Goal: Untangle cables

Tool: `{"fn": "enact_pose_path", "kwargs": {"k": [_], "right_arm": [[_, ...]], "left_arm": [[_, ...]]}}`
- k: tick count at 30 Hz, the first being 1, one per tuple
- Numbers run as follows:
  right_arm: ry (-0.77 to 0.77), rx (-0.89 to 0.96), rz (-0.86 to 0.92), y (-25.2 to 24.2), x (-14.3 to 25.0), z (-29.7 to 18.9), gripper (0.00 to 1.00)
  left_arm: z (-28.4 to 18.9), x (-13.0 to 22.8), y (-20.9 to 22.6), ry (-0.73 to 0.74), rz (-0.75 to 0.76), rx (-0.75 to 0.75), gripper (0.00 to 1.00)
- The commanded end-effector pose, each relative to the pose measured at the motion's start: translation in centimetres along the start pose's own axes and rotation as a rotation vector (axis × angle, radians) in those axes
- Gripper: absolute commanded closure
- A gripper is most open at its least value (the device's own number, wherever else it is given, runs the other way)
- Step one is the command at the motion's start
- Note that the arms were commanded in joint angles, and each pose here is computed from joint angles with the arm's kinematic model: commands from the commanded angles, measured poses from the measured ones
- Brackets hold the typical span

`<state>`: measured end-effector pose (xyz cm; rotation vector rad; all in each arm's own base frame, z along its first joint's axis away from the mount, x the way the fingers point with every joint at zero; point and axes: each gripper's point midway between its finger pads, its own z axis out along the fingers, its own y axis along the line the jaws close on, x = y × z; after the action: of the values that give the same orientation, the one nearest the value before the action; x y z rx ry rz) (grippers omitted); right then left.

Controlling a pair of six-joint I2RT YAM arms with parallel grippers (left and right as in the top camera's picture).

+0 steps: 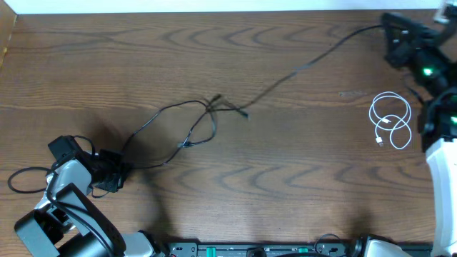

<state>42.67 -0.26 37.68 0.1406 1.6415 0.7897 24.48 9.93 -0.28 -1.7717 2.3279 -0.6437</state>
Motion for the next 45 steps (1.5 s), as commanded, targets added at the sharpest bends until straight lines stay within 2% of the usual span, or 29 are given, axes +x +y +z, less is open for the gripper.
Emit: {"fn": "enact_pose_path", "kwargs": {"k": [1,6,15,18,21,23,25,29,34,41,45], "right_arm": [[-0.087,0.114,-0.033,-3.0,-2.9,-1.9,0.99],[-0.125,0.19,0.015,-6.1,-4.5,-4.3,0.99],[-0.057,0.22,-0.018,-7.3,-2.9,-4.4,0.99],[-0.066,0.213,-0.095,-7.3,-3.3,-4.3,0.99],[-0.088,0.219,-0.254,-7.4,-4.2,-4.2,0.99],[-0.117,0.321,-0.366,-9.0,-5.2,-4.6,0.99],[-0.134,0.428,-0.399,-10.7,-5.8,-5.2,0.99],[-0.155,0.603,-0.383,-14.0,-6.1,-6.4,0.99],[-0.17,0.771,-0.301,-17.9,-5.6,-7.6,0.99],[-0.094,0.763,-0.255,-20.1,-3.2,-6.4,0.99],[0.019,0.603,-0.212,-19.8,0.0,-3.9,0.99]], "left_arm": [[0.1,-0.4,1.4,-0.027,-0.023,-0.055,0.93],[0.1,-0.4,1.4,-0.027,-0.024,-0.054,0.92],[0.1,-0.3,1.3,-0.023,-0.023,-0.049,0.92],[0.1,-0.3,1.3,-0.025,-0.023,-0.052,0.93],[0.1,-0.4,1.3,-0.026,-0.023,-0.053,0.92],[0.1,-0.4,1.4,-0.03,-0.023,-0.058,0.92],[0.1,-0.4,1.4,-0.03,-0.023,-0.058,0.92],[0.1,-0.6,1.7,-0.041,-0.034,-0.071,0.93],[-0.1,-1.2,3.5,-0.097,-0.131,-0.168,0.92],[-0.1,-1.3,3.6,-0.102,-0.132,-0.17,0.93],[-0.1,-1.3,3.6,-0.101,-0.131,-0.17,0.93]]}}
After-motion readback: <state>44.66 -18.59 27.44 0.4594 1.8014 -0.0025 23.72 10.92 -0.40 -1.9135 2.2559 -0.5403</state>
